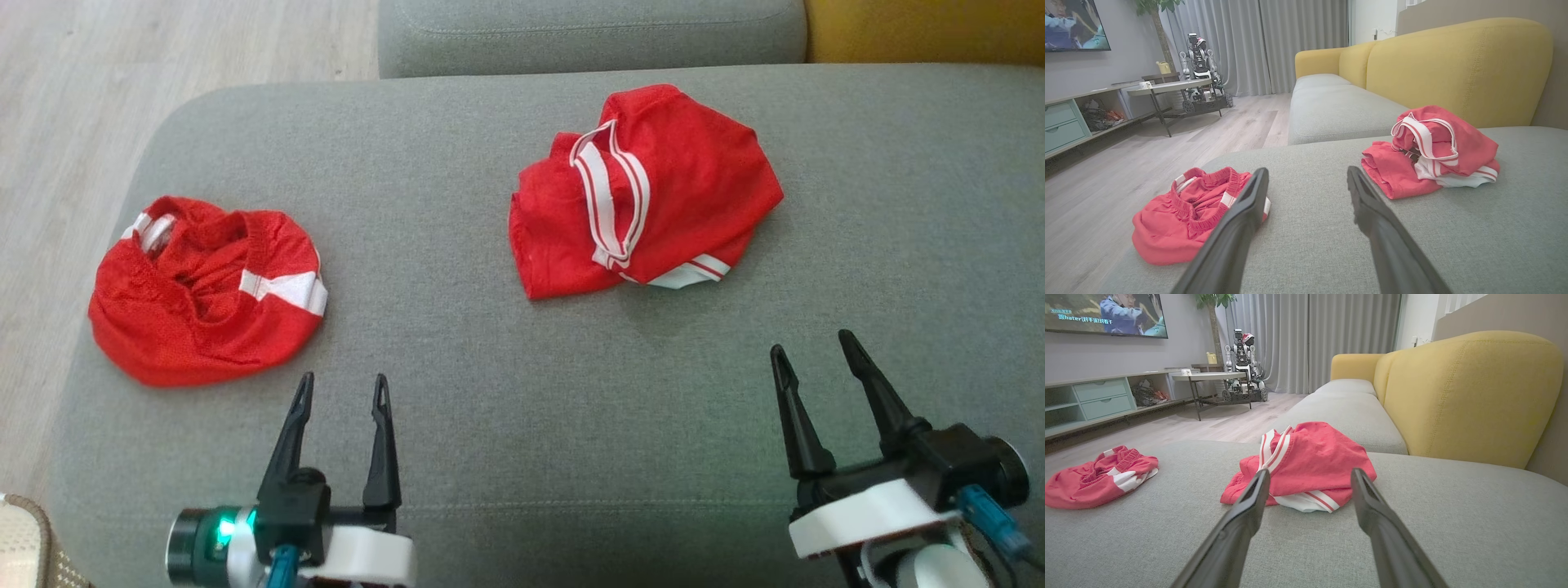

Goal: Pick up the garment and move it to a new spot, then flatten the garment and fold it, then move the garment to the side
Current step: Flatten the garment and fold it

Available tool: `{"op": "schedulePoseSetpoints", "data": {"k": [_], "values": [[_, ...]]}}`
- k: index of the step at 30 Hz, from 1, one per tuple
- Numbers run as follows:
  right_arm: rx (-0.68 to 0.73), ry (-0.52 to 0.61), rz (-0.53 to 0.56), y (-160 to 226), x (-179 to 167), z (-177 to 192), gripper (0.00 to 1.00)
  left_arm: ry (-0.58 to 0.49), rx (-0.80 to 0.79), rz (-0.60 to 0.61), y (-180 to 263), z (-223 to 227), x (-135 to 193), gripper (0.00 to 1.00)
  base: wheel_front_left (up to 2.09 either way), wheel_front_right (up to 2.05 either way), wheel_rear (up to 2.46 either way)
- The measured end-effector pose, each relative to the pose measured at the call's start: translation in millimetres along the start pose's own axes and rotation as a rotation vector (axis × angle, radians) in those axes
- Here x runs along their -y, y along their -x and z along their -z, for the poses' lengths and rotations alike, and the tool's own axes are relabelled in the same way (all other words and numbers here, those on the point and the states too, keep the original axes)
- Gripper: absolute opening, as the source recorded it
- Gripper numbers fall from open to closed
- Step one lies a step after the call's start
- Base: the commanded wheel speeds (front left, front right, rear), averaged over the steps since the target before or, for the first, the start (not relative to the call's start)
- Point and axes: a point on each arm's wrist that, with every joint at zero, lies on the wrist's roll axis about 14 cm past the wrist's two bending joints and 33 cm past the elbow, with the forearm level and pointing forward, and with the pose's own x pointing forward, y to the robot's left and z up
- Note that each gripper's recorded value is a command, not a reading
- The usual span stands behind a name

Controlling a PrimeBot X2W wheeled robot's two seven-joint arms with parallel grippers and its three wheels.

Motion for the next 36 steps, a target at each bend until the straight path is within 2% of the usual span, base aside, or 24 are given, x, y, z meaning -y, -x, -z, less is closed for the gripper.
{"op": "schedulePoseSetpoints", "data": {"k": [19,21,22,29,36], "values": [[-0.017,-0.007,0.001,-1.8,0.4,6.1,1.00,-0.006,-0.038,0.027,-2.5,12.6,4.9,1.00,0.00,0.00,0.00],[-0.018,-0.015,0.000,-6.5,0.3,7.6,1.00,0.012,-0.064,0.110,-11.7,22.4,20.9,1.00,0.00,0.00,0.00],[-0.018,-0.015,0.000,-6.5,0.3,7.6,1.00,0.012,-0.064,0.110,-11.7,22.4,20.9,1.00,0.00,0.00,0.00],[0.034,-0.012,0.001,-35.9,5.3,-2.0,1.00,0.187,-0.087,0.407,-59.4,30.4,84.2,1.00,0.00,0.00,0.00],[0.062,0.011,0.065,-51.5,32.0,-6.5,1.00,0.232,-0.130,0.665,-90.2,47.6,152.7,1.00,0.00,0.00,0.00]]}}
